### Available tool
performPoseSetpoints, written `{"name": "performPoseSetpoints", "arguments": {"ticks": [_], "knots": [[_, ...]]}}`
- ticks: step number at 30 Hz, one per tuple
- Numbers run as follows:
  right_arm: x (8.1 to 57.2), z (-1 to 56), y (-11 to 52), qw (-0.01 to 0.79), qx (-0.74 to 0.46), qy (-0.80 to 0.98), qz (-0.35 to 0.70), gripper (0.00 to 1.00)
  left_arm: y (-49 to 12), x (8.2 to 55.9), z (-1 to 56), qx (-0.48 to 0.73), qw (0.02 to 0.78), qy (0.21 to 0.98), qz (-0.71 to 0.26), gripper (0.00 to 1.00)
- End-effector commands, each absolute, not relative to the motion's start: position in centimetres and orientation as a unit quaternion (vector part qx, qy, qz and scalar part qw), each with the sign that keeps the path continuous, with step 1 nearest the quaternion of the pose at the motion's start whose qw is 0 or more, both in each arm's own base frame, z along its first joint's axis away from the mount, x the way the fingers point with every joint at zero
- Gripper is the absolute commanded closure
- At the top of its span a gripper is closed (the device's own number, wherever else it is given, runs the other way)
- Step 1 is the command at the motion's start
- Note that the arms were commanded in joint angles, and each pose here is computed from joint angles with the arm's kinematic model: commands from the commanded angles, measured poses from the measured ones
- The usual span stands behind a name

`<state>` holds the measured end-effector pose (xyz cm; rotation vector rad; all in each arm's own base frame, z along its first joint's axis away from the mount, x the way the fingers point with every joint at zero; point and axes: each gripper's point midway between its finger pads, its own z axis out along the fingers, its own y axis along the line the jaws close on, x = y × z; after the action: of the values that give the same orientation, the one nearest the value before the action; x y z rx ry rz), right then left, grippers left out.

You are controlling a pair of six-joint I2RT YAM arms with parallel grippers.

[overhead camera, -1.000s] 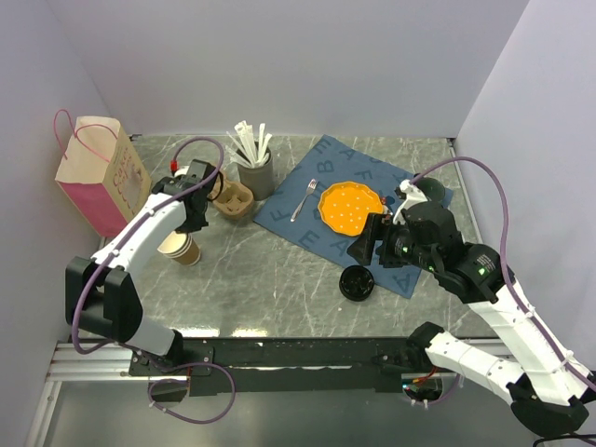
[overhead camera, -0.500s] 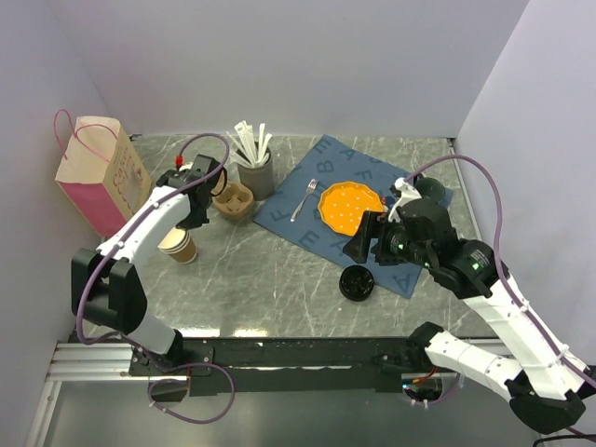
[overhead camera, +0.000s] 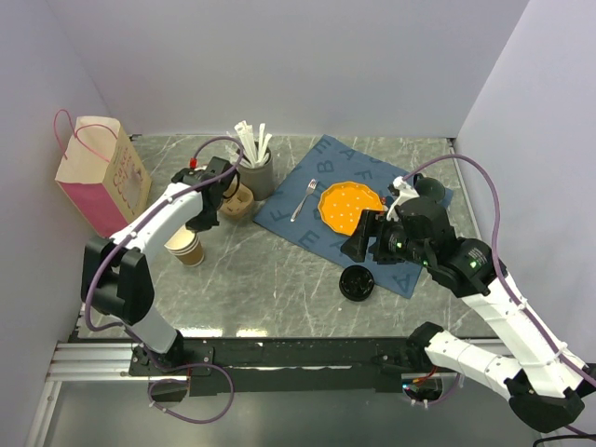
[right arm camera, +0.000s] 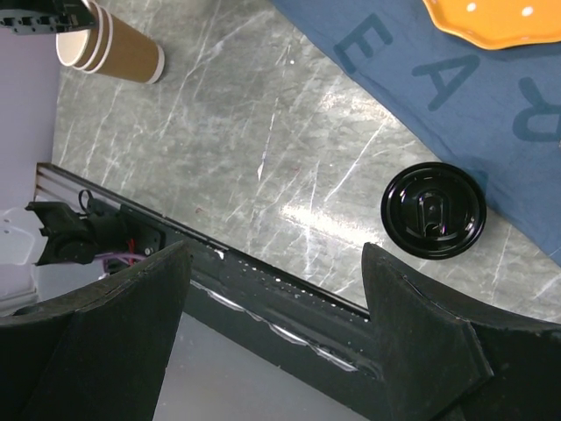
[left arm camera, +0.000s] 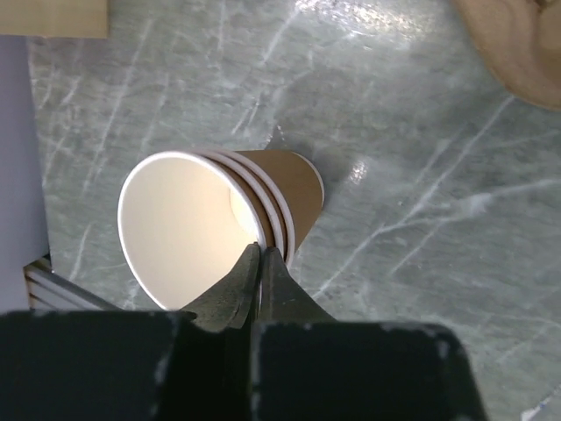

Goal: Pack the takeout coffee

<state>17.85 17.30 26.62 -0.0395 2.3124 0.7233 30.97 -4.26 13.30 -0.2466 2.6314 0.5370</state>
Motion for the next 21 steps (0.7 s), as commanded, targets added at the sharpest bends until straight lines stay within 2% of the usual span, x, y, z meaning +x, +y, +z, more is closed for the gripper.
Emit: {"name": "performPoseSetpoints", "arguments": {"ticks": [1,4,8,11,15,18,21], "knots": [[18.5,28.1,17.8,0.37,-0.008,0.88,0.298,0.15,-5.5,31.4,14.4,-0.107,0.239,0.953,0.152,0.99],[18.4,27.9,17.8,0.368,-0.01,0.88,0.299,0.15,-4.6,31.4,15.4,-0.104,0.244,0.947,0.183,0.99],[18.4,27.5,17.8,0.365,-0.009,0.881,0.299,0.15,-3.1,32.2,20.1,-0.1,0.304,0.907,0.273,0.99],[18.4,27.2,18.2,0.36,-0.007,0.881,0.306,0.15,-3.5,32.1,19.0,-0.09,0.278,0.916,0.274,0.99],[18.4,27.3,18.5,0.355,-0.009,0.882,0.311,0.15,-6.5,31.9,17.3,-0.078,0.27,0.943,0.178,0.99],[18.5,27.5,18.5,0.358,-0.011,0.881,0.31,0.14,-4.9,30.9,17.4,-0.086,0.246,0.932,0.25,0.99],[19.1,27.9,19.2,0.367,-0.024,0.873,0.319,0.14,-7.7,32.1,17.4,-0.071,0.258,0.955,0.131,0.99]]}}
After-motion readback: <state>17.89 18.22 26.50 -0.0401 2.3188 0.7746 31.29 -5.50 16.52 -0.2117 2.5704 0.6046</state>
